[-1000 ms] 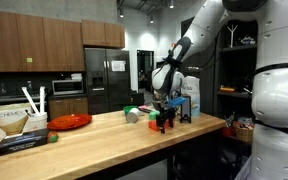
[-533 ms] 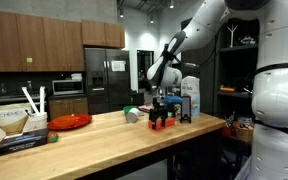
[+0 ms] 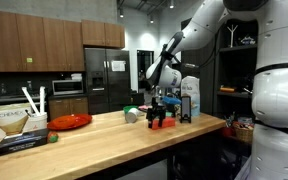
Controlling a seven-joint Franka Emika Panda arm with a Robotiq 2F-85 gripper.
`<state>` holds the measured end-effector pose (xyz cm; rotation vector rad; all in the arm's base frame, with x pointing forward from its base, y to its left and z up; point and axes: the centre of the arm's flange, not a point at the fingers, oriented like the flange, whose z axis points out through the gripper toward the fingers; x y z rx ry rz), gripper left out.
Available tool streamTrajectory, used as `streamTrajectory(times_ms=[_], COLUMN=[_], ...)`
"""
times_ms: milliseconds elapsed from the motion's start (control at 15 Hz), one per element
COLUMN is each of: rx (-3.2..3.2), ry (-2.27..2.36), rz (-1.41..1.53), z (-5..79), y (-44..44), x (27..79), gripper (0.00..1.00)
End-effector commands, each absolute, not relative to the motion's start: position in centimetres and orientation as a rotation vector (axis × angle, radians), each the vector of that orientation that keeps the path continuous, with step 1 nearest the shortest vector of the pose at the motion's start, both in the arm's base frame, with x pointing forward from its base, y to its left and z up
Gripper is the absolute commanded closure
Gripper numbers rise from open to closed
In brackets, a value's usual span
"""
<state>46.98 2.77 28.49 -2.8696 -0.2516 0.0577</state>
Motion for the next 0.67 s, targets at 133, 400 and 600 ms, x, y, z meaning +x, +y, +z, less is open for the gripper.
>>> streamTrajectory(times_ms=[133, 400, 600], rx=[-2.923, -2.966, -2.978], ry=[-0.292, -0.325, -0.325], rz=[-0.137, -0.253, -0.314], z=[26.9, 26.3, 26.7], y=[3.2, 3.6, 3.6], x=[47.8, 48.3, 48.5], gripper=[0.00, 0.00, 0.00])
